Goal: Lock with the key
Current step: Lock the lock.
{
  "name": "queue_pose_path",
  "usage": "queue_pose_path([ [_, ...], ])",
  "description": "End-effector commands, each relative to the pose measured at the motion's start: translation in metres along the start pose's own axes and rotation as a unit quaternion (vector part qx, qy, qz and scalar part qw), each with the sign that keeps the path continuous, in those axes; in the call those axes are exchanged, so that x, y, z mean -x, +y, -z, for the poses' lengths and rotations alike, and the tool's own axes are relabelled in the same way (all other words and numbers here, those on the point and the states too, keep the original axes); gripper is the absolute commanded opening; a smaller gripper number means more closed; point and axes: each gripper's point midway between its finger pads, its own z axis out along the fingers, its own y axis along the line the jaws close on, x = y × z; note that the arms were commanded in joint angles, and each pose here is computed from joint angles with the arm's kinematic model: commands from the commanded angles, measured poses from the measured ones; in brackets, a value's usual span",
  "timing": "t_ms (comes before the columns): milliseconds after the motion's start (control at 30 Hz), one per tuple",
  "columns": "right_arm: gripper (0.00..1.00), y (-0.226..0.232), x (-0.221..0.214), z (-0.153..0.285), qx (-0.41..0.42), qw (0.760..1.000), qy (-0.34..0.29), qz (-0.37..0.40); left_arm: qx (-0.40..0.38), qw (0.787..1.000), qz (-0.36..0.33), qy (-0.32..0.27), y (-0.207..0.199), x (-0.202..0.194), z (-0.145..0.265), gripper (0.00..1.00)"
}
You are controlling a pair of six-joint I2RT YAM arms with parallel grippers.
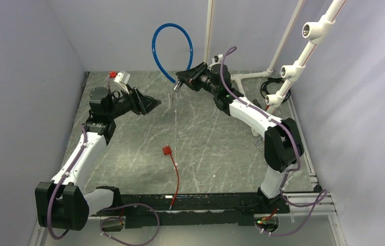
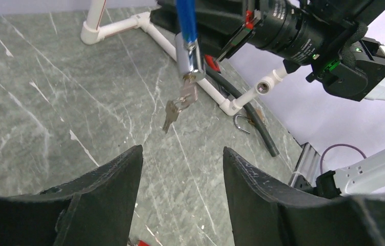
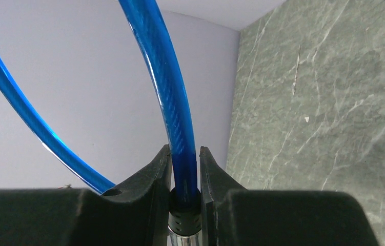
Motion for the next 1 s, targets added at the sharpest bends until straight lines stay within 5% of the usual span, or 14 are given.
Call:
queue_pose_path([
  [0, 0.0, 0.073, 0.01, 0.007, 0.101, 0.994, -0.024, 0.024, -0.005, 0.997, -0.072, -0.039, -0.017, 0.032, -0.006, 0.62],
  [467, 0.0, 0.079, -0.005, 0.007, 0.116, 0.993, -0.004, 0.015, 0.03, 0.99, -0.134, -0.029, -0.017, 0.029, -0.029, 0.54],
  [967, 0.0, 0.074, -0.008, 0.004, 0.11, 0.994, 0.004, 0.004, 0.023, 0.993, -0.11, -0.024, -0.01, 0.028, -0.043, 0.52],
])
